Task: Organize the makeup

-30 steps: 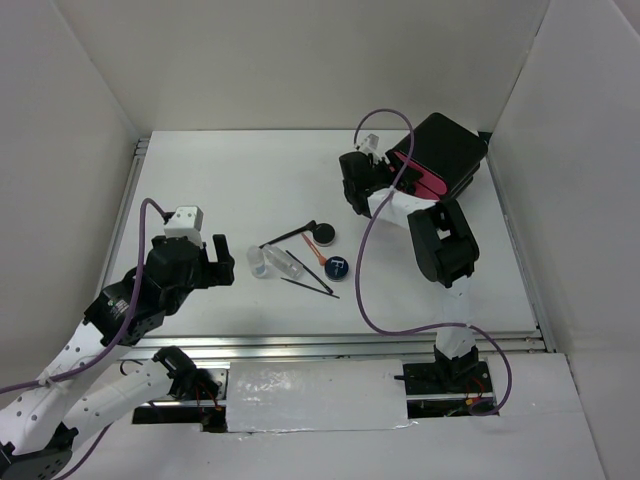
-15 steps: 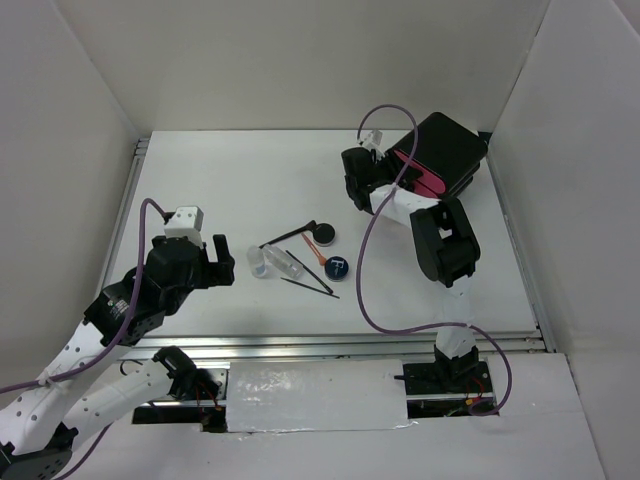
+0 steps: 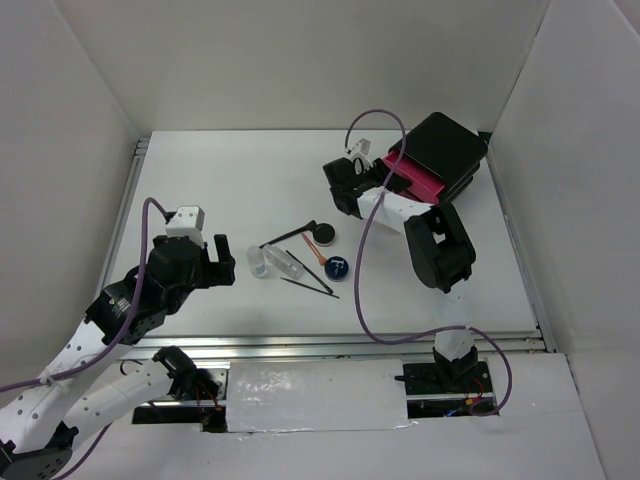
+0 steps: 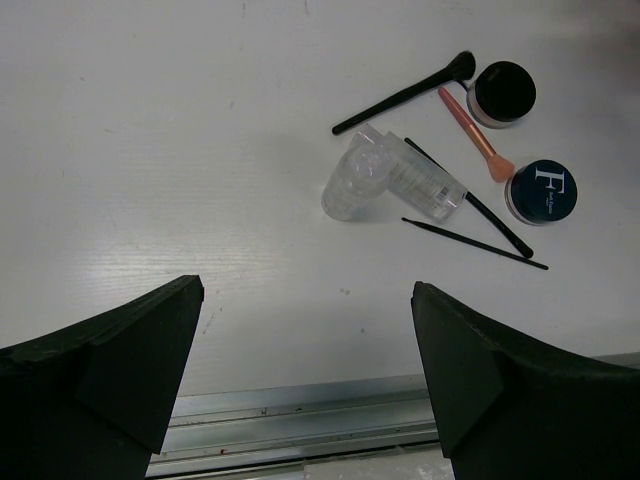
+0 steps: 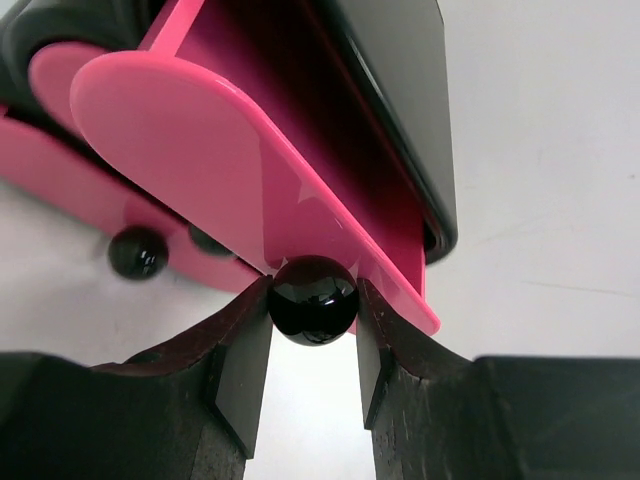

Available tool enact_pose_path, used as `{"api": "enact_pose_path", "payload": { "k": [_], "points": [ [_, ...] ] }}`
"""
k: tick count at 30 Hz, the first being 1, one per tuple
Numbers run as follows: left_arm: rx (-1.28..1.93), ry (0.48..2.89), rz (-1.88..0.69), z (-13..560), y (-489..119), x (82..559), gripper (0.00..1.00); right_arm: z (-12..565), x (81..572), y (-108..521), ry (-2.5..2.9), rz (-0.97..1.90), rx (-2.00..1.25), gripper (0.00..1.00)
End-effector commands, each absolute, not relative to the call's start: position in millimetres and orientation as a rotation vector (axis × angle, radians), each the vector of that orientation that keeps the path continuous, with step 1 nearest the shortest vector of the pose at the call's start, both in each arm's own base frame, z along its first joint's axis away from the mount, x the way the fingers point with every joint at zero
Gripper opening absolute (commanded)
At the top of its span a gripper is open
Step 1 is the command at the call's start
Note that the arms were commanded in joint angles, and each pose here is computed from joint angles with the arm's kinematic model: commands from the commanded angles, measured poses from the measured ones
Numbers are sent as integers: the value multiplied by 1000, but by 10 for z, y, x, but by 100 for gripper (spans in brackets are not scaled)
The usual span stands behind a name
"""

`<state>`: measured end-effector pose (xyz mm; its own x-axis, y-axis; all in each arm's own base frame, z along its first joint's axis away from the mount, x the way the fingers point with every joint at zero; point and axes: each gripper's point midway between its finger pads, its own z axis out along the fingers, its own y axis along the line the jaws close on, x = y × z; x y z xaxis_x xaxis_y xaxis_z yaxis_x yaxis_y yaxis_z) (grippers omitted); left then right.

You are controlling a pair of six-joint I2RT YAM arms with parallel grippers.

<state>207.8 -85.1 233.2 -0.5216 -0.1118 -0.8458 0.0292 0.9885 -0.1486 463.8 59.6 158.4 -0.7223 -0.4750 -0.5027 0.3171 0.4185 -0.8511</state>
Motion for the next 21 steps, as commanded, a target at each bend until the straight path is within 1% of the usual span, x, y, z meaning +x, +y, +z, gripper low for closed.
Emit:
{"api": "enact_pose_path", "payload": {
  "k": [1, 2, 3, 5, 11, 14, 15, 17, 18, 21],
  "points": [
    [-47, 2082, -202, 2396, -901, 2114, 99, 1602, 4581, 855, 1958, -1236, -82, 29],
    [-46, 2081, -204, 2402, -904, 2113, 99, 1564, 4502, 882, 1986, -1261, -131, 30],
    [-48, 2080, -204, 2402, -898, 2111, 99, 1550, 4519, 941, 1982, -1212, -66, 30],
    [-44, 2080, -204, 2399, -902, 2111, 99, 1513, 4423, 977, 2014, -1229, -99, 30],
    [-46, 2081, -204, 2399, -903, 2111, 99, 1443, 4343, 1057, 2039, -1185, -84, 32],
    [-45, 2082, -205, 2398, -905, 2110, 100, 1456, 4320, 1057, 2051, -1162, -75, 44],
    [-46, 2081, -204, 2399, -903, 2111, 99, 1484, 4314, 1058, 2050, -1146, -61, 54],
    [-45, 2084, -202, 2390, -904, 2112, 99, 1474, 4297, 1072, 2065, -1121, -62, 61],
    [-45, 2082, -203, 2392, -905, 2114, 99, 1505, 4290, 1082, 2065, -1102, -56, 67],
    [-42, 2086, -203, 2386, -913, 2115, 99, 1554, 4270, 1149, 2084, -1027, -55, 72]
  ]
}}
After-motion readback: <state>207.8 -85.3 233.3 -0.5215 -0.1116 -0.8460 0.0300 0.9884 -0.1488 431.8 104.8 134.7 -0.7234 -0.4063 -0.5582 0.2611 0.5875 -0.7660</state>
